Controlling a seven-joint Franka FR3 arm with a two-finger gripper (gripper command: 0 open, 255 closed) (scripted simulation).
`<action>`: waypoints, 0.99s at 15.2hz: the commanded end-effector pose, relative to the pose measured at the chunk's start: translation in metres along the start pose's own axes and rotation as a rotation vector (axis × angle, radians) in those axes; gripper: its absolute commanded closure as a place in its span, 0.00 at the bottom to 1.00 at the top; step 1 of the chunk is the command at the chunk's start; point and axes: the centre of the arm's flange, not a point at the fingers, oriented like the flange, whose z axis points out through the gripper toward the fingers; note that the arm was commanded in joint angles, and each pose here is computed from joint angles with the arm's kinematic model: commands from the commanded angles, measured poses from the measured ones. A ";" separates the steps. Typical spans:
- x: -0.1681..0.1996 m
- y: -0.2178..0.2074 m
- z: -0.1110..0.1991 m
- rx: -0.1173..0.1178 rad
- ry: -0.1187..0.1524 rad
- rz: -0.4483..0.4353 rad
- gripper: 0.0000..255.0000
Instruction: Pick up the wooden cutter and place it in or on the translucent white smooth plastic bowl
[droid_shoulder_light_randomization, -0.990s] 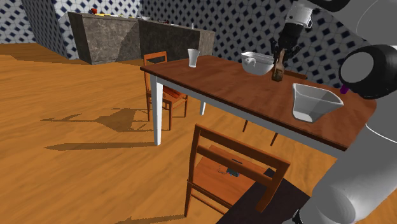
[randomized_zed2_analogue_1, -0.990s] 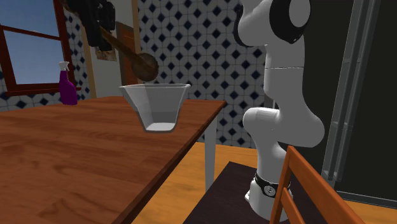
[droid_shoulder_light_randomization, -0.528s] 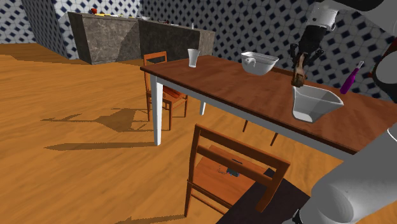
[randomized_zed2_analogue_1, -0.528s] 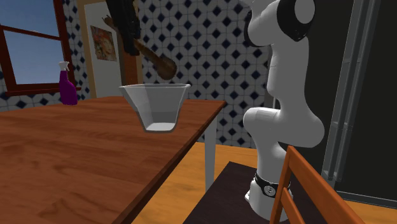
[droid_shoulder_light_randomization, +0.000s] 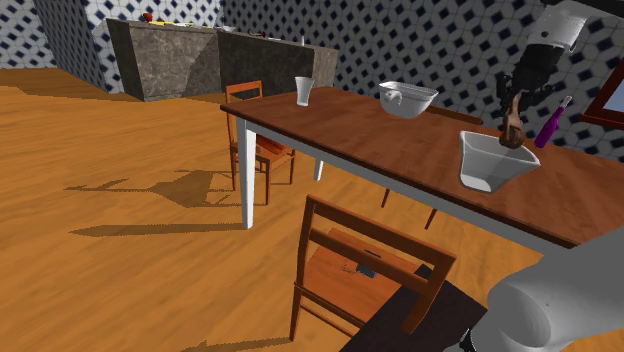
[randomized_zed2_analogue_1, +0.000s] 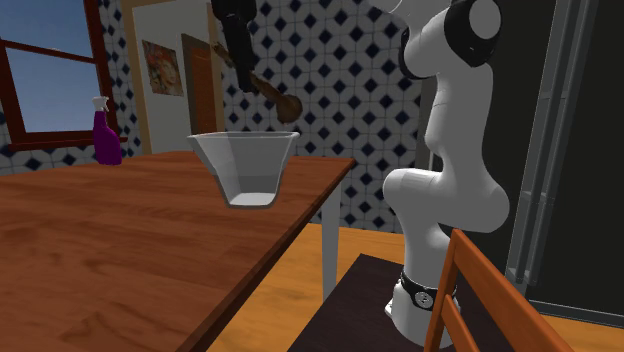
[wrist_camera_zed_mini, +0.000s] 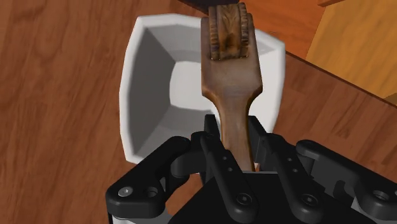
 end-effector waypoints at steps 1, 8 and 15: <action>-0.002 0.010 0.007 -0.001 0.000 -0.001 1.00; 0.002 0.012 0.044 -0.001 0.000 -0.001 1.00; 0.005 0.014 0.071 -0.001 0.000 -0.001 1.00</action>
